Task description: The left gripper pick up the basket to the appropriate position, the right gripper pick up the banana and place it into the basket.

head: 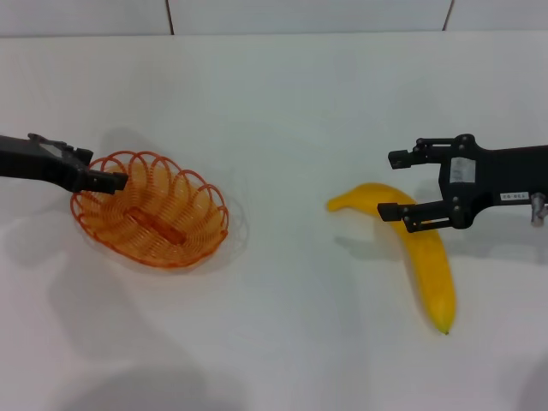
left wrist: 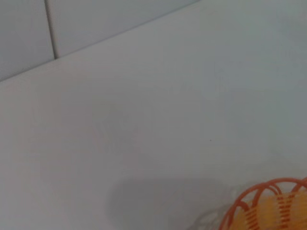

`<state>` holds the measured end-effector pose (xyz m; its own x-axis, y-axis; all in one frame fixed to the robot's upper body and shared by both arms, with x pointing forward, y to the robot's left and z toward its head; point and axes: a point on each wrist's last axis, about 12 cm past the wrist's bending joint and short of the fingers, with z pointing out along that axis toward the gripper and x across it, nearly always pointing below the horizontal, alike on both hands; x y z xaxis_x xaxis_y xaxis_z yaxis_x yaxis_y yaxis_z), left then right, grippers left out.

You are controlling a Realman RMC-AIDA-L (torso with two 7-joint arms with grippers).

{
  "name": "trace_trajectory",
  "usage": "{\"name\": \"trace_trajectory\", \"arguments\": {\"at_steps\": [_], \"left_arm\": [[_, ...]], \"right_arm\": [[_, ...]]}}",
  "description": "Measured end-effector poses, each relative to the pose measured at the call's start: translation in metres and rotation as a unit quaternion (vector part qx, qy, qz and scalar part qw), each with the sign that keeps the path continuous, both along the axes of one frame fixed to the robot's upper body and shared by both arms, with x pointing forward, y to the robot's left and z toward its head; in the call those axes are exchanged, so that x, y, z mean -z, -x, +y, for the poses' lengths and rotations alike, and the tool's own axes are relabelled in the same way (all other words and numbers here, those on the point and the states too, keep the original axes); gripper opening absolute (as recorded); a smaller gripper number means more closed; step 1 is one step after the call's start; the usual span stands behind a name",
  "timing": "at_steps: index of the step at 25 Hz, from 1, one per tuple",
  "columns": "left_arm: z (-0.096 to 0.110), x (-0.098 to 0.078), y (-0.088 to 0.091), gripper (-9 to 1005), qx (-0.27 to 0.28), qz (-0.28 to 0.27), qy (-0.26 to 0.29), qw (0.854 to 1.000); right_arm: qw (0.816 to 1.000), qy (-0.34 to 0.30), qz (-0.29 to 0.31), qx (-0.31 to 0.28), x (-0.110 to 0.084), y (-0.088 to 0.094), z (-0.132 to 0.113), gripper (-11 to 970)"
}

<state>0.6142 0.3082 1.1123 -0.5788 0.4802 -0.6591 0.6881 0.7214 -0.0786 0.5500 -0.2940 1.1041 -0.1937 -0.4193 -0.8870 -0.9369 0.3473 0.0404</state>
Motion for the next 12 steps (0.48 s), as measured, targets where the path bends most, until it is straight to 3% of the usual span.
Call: {"name": "trace_trajectory", "arguments": {"at_steps": [12], "left_arm": [[0.0003,0.0012,0.0006,742,0.001,-0.001,0.0,1.0]], "right_arm": [[1.0,0.0,0.0,0.001,0.0003,0.0,-0.0002,820]]}}
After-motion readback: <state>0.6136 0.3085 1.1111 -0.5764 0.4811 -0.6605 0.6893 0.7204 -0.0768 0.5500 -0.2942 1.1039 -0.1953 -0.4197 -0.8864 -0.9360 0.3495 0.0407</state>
